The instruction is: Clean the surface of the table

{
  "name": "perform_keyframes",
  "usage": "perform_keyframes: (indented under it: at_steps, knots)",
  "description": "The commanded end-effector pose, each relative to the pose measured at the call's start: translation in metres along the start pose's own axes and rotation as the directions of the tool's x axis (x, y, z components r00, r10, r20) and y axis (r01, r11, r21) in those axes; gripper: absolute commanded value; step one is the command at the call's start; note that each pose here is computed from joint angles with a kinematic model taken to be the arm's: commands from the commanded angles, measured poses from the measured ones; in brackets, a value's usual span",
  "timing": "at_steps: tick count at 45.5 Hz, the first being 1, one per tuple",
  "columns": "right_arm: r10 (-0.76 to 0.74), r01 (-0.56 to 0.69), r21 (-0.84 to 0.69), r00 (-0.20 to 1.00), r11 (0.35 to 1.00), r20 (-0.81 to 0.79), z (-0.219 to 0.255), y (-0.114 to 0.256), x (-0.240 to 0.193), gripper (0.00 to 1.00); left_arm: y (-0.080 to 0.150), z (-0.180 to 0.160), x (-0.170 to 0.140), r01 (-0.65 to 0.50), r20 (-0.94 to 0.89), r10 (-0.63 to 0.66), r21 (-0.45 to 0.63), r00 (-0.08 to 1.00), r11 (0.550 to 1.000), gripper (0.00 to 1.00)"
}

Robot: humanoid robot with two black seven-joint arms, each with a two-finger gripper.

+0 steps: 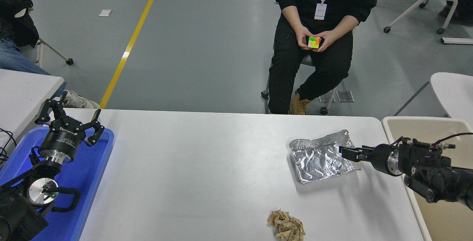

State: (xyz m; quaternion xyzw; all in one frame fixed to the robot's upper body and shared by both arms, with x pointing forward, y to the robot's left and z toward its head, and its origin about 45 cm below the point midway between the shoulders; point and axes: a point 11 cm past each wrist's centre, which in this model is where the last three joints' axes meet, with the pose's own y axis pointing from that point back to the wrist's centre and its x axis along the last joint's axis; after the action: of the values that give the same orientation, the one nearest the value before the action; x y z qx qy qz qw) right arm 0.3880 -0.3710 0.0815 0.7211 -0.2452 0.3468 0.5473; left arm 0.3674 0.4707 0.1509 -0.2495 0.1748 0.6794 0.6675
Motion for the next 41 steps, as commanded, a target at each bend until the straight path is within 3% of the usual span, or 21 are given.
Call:
perform_keyframes:
  at_steps: [1,7,10,24,34,41]
  knots:
    - [0.012,-0.012,0.0,1.0,1.0,-0.013,-0.001,-0.001,-0.009,0.8,0.0,0.001,0.0,0.0,0.001,0.0,0.0,1.0,1.0,1.0]
    - [0.01,-0.01,0.004,1.0,1.0,-0.012,-0.003,-0.002,-0.01,0.78,0.0,0.0,0.0,0.0,0.0,0.0,0.0,1.0,1.0,1.0]
    - [0.005,-0.005,0.003,1.0,1.0,-0.01,-0.003,-0.001,-0.014,0.72,0.0,0.001,0.0,0.0,0.001,0.0,0.0,1.0,1.0,1.0]
    - [-0.002,0.002,0.005,1.0,1.0,-0.008,-0.004,-0.002,-0.019,0.37,0.0,0.0,0.0,0.0,0.0,0.0,0.0,1.0,1.0,1.0]
    - [0.015,-0.016,-0.033,0.999,0.999,-0.029,0.007,0.0,-0.012,0.24,0.0,0.0,0.0,0.0,0.0,0.0,0.0,1.0,1.0,1.0]
    - [0.004,-0.006,-0.033,0.999,0.999,-0.052,0.012,0.002,-0.011,0.04,0.0,0.0,0.0,0.0,0.0,0.0,0.0,1.0,1.0,1.0]
